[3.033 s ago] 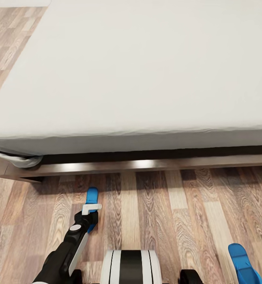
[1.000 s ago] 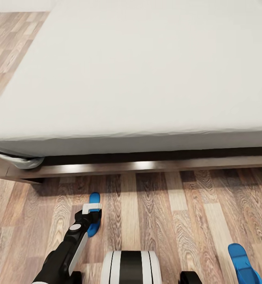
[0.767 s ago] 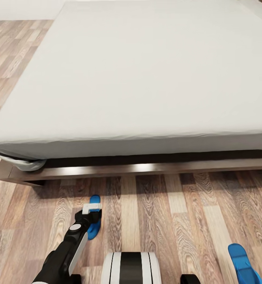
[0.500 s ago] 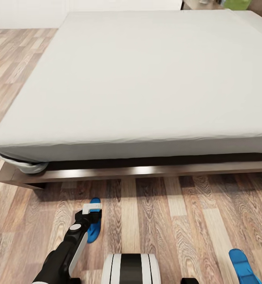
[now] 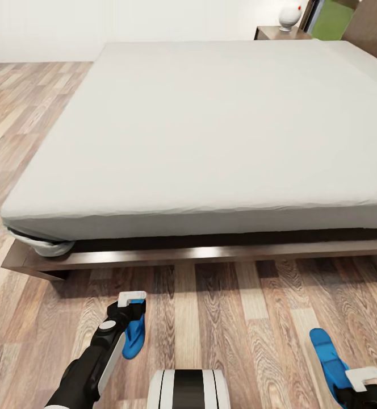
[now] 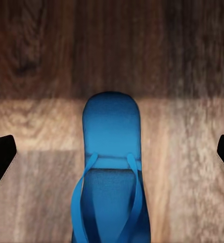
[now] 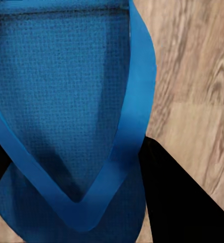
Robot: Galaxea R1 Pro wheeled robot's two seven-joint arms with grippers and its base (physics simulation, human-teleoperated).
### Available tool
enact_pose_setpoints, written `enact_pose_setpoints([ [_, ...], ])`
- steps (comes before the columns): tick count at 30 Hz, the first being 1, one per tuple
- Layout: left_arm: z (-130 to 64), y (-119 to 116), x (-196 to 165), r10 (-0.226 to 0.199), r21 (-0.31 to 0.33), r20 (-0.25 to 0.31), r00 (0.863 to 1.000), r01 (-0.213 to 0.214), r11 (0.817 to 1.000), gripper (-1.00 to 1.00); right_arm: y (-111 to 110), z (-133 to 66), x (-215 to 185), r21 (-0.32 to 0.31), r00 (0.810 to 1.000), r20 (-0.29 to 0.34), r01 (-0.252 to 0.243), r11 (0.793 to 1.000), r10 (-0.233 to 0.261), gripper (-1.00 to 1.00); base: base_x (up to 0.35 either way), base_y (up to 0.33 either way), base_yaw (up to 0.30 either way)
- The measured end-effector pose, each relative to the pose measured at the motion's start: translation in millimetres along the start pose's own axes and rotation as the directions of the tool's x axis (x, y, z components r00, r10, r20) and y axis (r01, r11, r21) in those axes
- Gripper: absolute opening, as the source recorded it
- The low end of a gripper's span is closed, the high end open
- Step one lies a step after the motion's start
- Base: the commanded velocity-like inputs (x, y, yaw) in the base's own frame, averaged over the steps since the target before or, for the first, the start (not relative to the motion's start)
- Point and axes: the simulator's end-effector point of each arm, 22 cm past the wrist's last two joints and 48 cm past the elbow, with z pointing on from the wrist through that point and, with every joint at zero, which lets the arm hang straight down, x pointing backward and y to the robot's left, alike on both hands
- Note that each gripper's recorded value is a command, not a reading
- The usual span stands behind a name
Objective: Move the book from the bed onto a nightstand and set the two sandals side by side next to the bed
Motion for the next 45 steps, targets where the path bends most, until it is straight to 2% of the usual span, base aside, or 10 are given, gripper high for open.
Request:
enact_pose_setpoints([
  [3,-3.5,0,-6,-0.001,0.000,0.011,1.000,0.001,1.000,1.00,-10,-3.4,-34,0.018,1.000,0.002,-0.016,1.000,0.016,-1.00,0.000,0.000,0.000],
  [6,-7.0,0,-13,-0.001,0.001,0.023,1.000,0.001,1.000,1.00,-16,-7.2,-44,0.025,0.999,-0.020,-0.043,0.999,0.043,-1.00,0.000,0.000,0.000],
  [13,-15.6,0,-27,-0.003,0.001,0.052,0.999,0.003,1.000,1.00,-24,-12.0,-63,0.033,0.985,-0.139,-0.101,0.994,0.104,-1.00,0.000,0.000,0.000],
  [15,-18.1,1,-31,-0.004,0.001,0.060,0.998,0.004,1.000,1.00,-15,-13.4,-75,0.021,0.981,-0.148,-0.121,0.992,0.123,-1.00,0.000,0.000,0.000],
  [20,-18.4,1,-32,-0.004,0.001,0.062,0.998,0.004,1.000,1.00,41,-17.5,-104,-0.049,0.976,-0.155,-0.164,0.985,0.154,-1.00,0.000,0.000,0.000],
  [23,-19.0,0,-35,-0.004,0.001,0.067,0.998,0.004,1.000,1.00,57,-20.7,-117,-0.069,0.975,-0.154,-0.170,0.983,0.158,-1.00,0.000,0.000,0.000],
  [26,-19.3,0,-35,-0.003,0.002,0.069,0.998,0.002,1.000,1.00,61,-22.3,-126,-0.081,0.974,-0.149,-0.184,0.980,0.170,-1.00,0.000,0.000,0.000],
  [32,-19.4,-1,-35,-0.001,0.002,0.069,0.998,0.001,1.000,1.00,65,-23.8,-147,-0.113,0.960,-0.130,-0.263,0.958,0.248,-1.00,0.000,0.000,0.000],
  [35,-19.4,-1,-35,-0.002,0.003,0.069,0.998,0.002,1.000,1.00,64,-25.5,-157,-0.120,0.956,-0.114,-0.282,0.952,0.269,-1.00,0.000,0.098,0.000],
  [45,-19.3,0,-35,-0.003,0.002,0.068,0.998,0.003,1.000,1.00,64,-26.6,-162,-0.124,0.955,-0.103,-0.291,0.949,0.279,-1.00,0.000,0.240,0.000],
])
